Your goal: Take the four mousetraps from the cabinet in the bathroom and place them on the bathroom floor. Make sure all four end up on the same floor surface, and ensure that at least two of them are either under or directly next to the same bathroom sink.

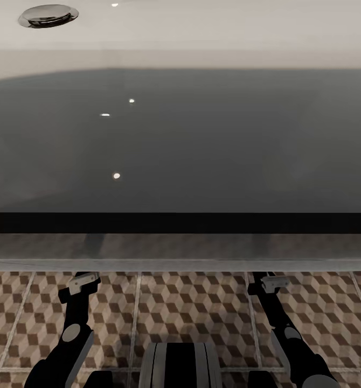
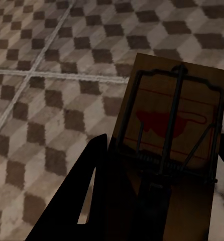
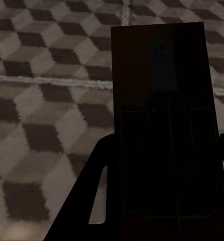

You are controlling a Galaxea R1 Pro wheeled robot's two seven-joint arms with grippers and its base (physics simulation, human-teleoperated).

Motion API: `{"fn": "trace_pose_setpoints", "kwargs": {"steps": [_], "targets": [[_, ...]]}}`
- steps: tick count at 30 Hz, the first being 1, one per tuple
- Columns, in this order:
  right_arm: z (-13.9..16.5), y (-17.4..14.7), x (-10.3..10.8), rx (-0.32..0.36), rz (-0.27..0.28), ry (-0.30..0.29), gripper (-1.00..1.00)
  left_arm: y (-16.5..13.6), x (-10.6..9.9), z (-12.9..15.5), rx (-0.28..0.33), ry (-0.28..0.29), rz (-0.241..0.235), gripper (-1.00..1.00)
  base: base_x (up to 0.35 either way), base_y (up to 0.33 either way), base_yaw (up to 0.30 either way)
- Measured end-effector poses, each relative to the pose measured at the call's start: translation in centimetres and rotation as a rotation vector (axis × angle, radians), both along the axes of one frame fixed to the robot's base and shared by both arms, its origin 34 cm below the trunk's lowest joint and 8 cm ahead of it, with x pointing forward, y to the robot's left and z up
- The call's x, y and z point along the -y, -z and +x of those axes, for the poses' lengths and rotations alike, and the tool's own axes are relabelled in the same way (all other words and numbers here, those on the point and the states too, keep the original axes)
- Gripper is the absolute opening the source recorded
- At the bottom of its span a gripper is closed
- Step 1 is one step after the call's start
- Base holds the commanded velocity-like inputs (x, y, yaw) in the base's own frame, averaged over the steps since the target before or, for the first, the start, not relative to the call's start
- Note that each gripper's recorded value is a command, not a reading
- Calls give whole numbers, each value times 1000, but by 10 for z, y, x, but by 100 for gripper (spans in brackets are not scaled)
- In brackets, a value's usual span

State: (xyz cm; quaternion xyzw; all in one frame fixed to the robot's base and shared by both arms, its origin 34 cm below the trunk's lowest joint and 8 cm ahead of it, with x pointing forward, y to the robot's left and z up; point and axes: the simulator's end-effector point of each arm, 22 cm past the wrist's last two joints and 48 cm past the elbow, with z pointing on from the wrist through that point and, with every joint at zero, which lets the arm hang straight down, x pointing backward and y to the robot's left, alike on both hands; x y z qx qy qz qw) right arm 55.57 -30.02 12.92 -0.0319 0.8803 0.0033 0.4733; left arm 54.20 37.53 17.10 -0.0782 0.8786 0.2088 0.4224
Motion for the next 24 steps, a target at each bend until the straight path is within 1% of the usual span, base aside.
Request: {"fn": "trace_pose_setpoints", "kwargs": {"steps": [6, 13, 24], "targets": [[10, -8, 1, 29, -5, -3, -100, 0, 1, 0, 1, -1, -2, -100, 0, 0, 0], [16, -13, 2, 46, -4, 3, -100, 0, 2, 0, 2, -2, -4, -100, 0, 0, 0], [18, -15, 2, 53, 0, 13, -100, 0, 3, 0, 2, -4, -7, -100, 0, 0, 0]]}}
